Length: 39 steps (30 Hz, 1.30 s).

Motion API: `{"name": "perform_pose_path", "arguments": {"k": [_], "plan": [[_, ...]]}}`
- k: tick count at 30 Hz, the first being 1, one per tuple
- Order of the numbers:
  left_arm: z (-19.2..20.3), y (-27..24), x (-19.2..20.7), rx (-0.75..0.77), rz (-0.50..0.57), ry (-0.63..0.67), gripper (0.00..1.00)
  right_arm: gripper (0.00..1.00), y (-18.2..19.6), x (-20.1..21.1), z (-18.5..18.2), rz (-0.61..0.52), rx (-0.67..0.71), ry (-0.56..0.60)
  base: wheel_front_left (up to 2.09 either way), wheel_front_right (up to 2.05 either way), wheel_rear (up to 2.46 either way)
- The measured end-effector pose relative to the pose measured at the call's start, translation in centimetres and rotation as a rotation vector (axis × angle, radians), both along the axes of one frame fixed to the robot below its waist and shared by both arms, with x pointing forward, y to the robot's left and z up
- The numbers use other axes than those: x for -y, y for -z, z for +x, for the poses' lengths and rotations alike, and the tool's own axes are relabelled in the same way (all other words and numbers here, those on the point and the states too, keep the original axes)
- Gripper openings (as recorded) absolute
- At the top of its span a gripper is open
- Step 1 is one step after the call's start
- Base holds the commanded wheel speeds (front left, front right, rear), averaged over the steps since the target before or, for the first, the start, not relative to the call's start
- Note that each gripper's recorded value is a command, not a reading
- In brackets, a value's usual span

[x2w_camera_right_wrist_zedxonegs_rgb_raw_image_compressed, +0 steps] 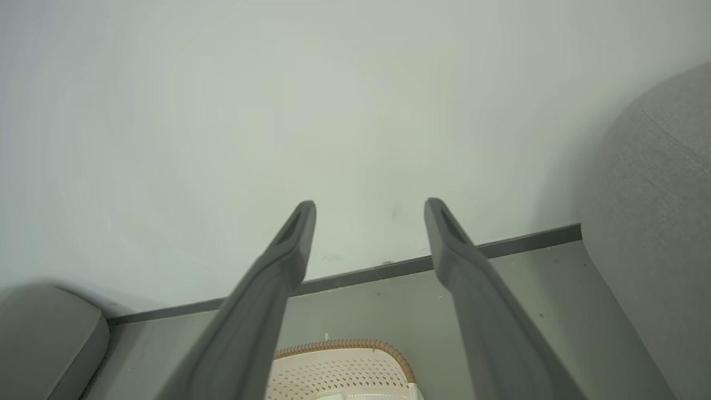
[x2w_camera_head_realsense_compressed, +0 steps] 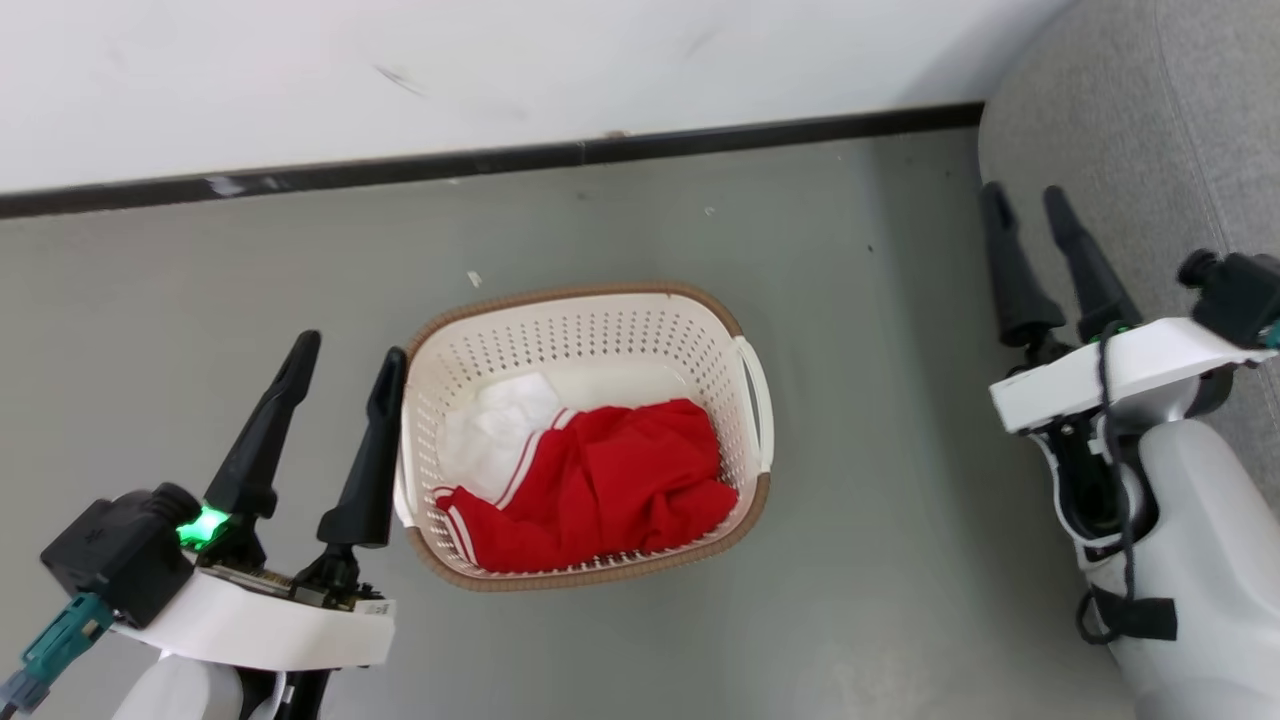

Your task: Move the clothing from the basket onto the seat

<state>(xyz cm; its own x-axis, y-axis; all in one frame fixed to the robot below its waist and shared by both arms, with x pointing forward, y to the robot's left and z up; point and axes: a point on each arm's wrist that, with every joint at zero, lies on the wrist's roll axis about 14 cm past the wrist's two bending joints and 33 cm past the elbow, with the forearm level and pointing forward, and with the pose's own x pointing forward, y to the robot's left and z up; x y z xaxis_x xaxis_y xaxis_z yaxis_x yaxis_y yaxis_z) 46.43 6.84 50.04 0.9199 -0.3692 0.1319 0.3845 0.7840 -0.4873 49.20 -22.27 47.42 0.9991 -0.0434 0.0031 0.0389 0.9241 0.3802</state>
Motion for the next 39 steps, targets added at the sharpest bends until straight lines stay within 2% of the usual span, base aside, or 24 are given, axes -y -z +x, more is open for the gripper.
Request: {"name": "perform_pose_path", "arguments": {"k": [8,18,30,39], "plan": [[-1.5,-1.4,-4.2,0.006,0.039,-0.147,1.00,1.00,-3.1,-4.7,-0.6,-0.118,0.093,-0.151,0.00,0.00,0.00],[-5.4,-2.0,-8.3,-0.024,0.065,-0.293,1.00,1.00,-3.3,-10.3,-4.0,-0.142,0.101,-0.294,0.00,0.00,0.00],[-9.5,-2.7,-9.6,-0.020,0.083,-0.332,1.00,1.00,-2.5,-13.2,-8.0,-0.162,0.079,-0.362,0.00,0.00,0.00],[-11.7,-3.1,-10.0,-0.009,0.102,-0.342,1.00,1.00,-2.9,-13.5,-10.3,-0.158,0.091,-0.357,0.00,0.00,0.00]]}}
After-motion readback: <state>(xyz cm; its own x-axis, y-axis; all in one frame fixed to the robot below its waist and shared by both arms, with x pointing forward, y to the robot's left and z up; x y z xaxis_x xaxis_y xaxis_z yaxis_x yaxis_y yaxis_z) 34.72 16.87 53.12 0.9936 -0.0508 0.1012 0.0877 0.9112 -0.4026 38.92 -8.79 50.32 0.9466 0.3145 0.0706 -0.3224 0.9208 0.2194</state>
